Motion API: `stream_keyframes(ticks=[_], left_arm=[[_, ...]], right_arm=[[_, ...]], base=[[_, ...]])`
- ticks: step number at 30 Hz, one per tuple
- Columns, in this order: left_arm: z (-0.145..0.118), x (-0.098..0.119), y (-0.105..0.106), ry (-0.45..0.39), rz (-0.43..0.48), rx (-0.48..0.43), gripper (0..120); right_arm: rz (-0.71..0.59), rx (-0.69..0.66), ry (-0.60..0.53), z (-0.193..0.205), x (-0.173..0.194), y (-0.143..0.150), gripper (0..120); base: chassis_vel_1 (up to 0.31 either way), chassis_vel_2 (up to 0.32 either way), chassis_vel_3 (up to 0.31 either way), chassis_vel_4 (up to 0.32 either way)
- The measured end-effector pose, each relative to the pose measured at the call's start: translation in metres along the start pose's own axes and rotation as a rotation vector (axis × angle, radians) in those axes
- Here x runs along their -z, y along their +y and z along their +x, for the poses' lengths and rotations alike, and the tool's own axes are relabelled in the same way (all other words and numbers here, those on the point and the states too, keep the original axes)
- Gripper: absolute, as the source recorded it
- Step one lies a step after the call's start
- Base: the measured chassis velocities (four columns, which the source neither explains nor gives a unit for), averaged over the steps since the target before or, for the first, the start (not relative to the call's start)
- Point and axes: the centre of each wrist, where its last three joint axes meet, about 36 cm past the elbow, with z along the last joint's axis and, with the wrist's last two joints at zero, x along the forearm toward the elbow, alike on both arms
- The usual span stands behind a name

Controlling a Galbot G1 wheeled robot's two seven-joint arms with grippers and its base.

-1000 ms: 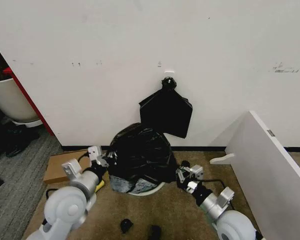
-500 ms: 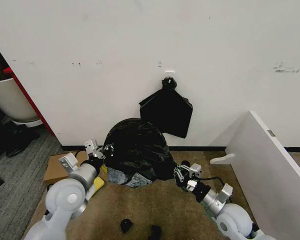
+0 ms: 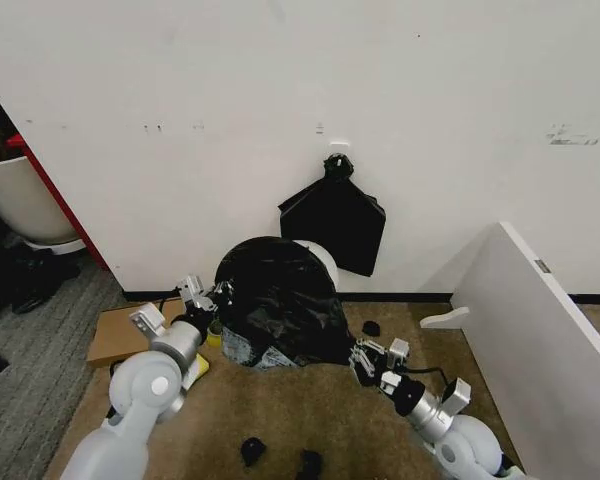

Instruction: Place the garbage bag over the trash bin.

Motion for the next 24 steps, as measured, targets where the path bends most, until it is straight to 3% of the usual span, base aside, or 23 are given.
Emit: stream_keyframes(ticks=[9, 16, 19, 21, 24], left_arm=[[0.008, 0.014, 0.004, 0.027, 0.079, 0.002, 0], [0.013, 0.013, -0.007, -0.011, 0.181, -0.053, 0], [0.012, 0.010, -0.010, -0.036, 0.203, -0.073, 0], [0.011, 0.009, -0.010, -0.040, 0.200, -0.075, 0], [0.007, 0.008, -0.010, -0.077, 0.180, -0.085, 0]], right_arm=[[0.081, -0.020, -0.030, -0.006, -0.003, -0.026, 0], [0.046, 0.054, -0.071, -0.017, -0.015, -0.013, 0], [0.097, 0.101, -0.058, -0.018, -0.019, -0.012, 0], [0.112, 0.092, -0.056, -0.017, -0.018, -0.011, 0], [0.152, -0.003, -0.066, -0.015, -0.014, 0.003, 10]], base=[[0.000, 0.000, 0.000, 0.000], [0.000, 0.000, 0.000, 0.000], [0.000, 0.000, 0.000, 0.000], [0.000, 0.000, 0.000, 0.000], [0.000, 0.000, 0.000, 0.000]])
